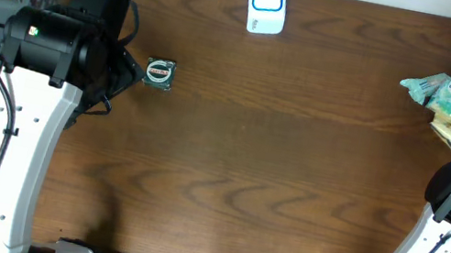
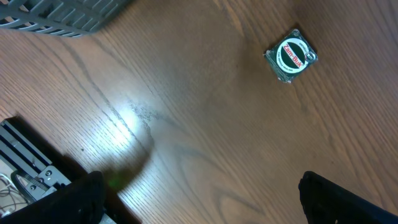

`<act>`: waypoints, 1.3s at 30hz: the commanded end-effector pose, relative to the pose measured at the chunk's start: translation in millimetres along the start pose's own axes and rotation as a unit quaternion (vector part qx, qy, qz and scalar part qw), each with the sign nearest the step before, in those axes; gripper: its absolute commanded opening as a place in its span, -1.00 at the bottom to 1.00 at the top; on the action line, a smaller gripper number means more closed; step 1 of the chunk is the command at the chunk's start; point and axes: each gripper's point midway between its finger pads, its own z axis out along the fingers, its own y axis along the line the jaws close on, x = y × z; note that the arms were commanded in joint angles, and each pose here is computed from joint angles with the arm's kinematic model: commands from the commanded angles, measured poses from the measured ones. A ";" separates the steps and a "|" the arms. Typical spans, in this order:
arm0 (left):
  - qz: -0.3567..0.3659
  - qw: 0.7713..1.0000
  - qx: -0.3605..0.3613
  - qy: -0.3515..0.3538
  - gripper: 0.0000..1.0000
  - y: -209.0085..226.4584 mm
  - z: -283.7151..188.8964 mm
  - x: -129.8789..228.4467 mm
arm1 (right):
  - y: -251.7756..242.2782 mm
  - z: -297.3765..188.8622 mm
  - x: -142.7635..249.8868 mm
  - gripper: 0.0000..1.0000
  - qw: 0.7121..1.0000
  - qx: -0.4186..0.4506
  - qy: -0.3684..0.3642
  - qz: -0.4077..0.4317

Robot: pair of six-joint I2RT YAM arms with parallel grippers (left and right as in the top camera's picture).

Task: Scan the item barcode

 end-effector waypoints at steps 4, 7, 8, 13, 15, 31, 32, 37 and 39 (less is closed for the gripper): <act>-0.004 1.000 -0.006 0.000 0.95 2.7 1.1 -0.8 | 38.4 -2.0 9.4 0.11 0.995 -0.099 0.013 -0.004; -0.004 1.000 -0.006 0.000 0.96 2.7 1.1 -0.7 | 64.5 -9.5 10.1 0.10 0.987 -0.162 0.013 -0.009; -0.004 1.000 -0.006 0.000 0.95 2.7 1.1 -0.8 | 72.4 -14.0 9.2 0.10 0.984 -0.179 0.010 -0.011; -0.004 1.000 -0.006 0.000 0.96 2.7 1.1 -0.7 | 92.2 -55.9 -10.0 0.16 0.979 -0.197 -0.042 -0.029; -0.004 1.000 -0.006 0.000 0.95 2.7 1.1 -0.8 | 104.5 -87.9 -22.2 0.15 0.973 -0.214 -0.082 -0.038; -0.004 1.000 -0.006 0.000 0.95 2.7 1.1 -0.7 | 411.0 -283.6 66.3 0.50 0.769 -0.576 -0.145 -0.237; -0.004 1.000 -0.006 0.000 0.95 2.7 1.1 -0.7 | 428.2 -284.7 77.9 0.49 0.763 -0.581 -0.140 -0.247; -0.004 1.000 -0.006 0.000 0.96 2.7 1.1 -0.8 | 506.8 -277.4 137.9 0.49 0.768 -0.569 -0.119 -0.271; -0.004 1.000 -0.006 0.000 0.95 2.7 1.1 -0.7 | 532.4 -270.0 160.8 0.58 0.782 -0.543 -0.124 -0.280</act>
